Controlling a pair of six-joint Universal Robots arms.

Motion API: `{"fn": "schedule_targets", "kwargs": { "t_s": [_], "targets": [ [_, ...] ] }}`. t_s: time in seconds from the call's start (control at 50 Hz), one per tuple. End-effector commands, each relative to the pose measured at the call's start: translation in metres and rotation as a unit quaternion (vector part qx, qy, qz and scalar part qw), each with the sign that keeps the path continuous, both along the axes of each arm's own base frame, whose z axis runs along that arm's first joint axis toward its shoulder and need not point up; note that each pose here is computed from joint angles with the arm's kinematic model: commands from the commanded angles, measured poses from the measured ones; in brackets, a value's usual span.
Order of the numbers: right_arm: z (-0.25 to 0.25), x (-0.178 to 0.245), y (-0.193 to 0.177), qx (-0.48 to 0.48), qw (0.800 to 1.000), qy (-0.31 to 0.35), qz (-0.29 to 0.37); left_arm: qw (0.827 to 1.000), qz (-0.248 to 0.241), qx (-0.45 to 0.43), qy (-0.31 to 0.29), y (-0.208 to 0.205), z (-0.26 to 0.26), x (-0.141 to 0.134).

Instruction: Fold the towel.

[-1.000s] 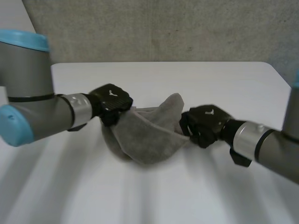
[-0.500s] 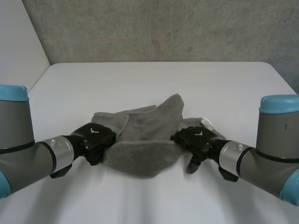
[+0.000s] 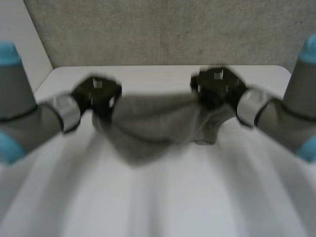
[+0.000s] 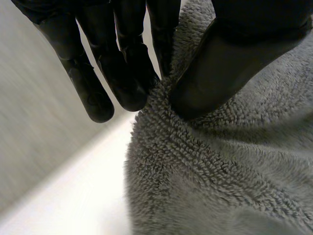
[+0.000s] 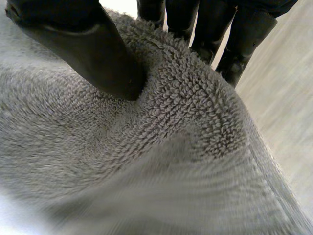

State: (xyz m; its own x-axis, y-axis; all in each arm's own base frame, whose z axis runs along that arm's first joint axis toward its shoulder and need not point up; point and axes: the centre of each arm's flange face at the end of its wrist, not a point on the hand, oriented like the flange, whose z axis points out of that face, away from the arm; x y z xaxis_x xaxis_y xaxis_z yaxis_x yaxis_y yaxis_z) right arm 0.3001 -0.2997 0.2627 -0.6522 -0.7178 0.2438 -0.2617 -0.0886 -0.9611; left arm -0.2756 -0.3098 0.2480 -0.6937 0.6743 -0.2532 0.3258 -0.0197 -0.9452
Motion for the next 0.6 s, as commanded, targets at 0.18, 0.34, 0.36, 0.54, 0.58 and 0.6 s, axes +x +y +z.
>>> {"fn": "schedule_targets", "kwargs": {
  "t_s": [0.18,0.34,0.36,0.54,0.58,0.6],
  "targets": [
    [0.151,0.006,-0.028,-0.259,0.957,-0.118,-0.064,0.933,-0.018,-0.215,0.287,-0.024,0.176,-0.015],
    [0.034,-0.004,0.000,-0.110,0.992,-0.001,-0.056,0.974,-0.004,-0.056,0.217,-0.017,0.049,-0.008],
    [0.034,-0.004,0.000,-0.110,0.992,0.000,-0.056,0.980,-0.003,-0.022,0.200,-0.010,0.023,-0.006],
    [-0.070,-0.018,0.050,0.014,0.993,0.115,-0.006,0.993,0.013,0.074,0.088,0.031,-0.067,0.013],
    [-0.081,-0.021,0.057,0.025,0.991,0.131,0.000,0.994,0.009,0.091,0.053,0.046,-0.084,0.018],
    [-0.091,-0.024,0.063,0.034,0.989,0.141,0.004,0.994,0.009,0.091,0.053,0.046,-0.084,0.018]
  ]
}}
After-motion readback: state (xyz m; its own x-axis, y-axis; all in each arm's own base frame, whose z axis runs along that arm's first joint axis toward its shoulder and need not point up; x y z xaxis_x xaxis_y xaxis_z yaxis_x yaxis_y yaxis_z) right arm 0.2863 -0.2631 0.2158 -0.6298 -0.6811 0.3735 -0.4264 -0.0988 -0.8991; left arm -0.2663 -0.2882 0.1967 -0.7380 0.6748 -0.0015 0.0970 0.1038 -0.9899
